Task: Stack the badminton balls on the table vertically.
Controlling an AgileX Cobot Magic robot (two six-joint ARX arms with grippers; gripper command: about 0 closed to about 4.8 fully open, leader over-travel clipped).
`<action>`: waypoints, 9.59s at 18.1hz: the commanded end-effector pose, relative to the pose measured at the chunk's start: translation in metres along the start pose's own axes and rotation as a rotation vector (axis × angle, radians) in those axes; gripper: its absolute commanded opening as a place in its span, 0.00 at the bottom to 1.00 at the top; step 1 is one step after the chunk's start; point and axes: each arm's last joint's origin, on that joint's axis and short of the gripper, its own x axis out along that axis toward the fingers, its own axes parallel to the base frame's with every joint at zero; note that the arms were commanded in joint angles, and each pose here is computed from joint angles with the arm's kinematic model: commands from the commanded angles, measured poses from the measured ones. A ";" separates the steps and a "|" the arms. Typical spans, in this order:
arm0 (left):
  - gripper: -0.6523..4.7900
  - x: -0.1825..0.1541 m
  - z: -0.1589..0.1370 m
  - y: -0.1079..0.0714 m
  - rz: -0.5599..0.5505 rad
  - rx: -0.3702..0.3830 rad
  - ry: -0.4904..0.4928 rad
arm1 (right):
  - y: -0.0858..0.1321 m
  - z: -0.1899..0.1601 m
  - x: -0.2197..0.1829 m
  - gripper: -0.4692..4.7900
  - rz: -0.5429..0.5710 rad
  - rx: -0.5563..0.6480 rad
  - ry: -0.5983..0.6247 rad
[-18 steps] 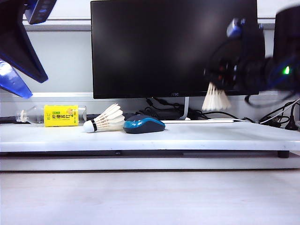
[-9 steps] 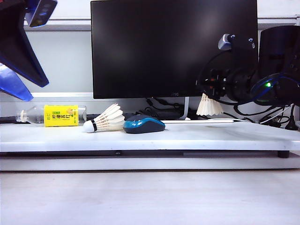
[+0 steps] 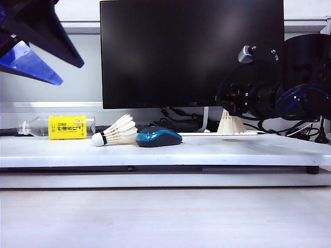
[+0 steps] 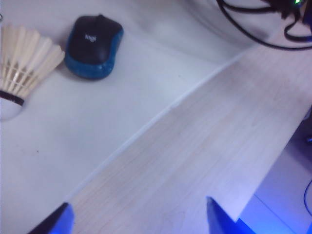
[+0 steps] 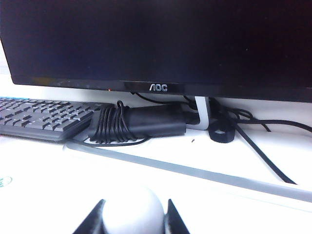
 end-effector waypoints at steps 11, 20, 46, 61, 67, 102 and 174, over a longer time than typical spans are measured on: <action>0.79 0.000 0.002 0.000 -0.005 0.004 -0.019 | 0.000 0.003 0.001 0.42 0.003 -0.004 -0.018; 0.79 -0.002 0.021 0.003 0.091 0.301 -0.183 | 0.006 0.034 -0.003 0.42 0.130 0.023 -0.154; 0.79 0.093 -0.004 0.092 0.171 0.405 -0.112 | 0.043 0.167 -0.103 0.53 0.604 0.191 0.226; 0.79 0.099 0.002 0.117 0.031 0.379 -0.179 | 0.046 0.148 -0.110 0.49 0.722 0.248 0.422; 0.79 0.116 0.006 0.127 -0.009 0.371 -0.168 | 0.046 0.148 -0.110 0.49 0.721 0.249 0.424; 0.38 0.128 -0.007 0.130 -0.004 0.147 -0.087 | 0.046 0.143 -0.113 0.49 0.713 0.275 0.482; 0.69 0.137 0.017 0.067 0.900 -0.558 -0.250 | 0.047 0.139 -0.117 0.49 0.767 0.304 0.536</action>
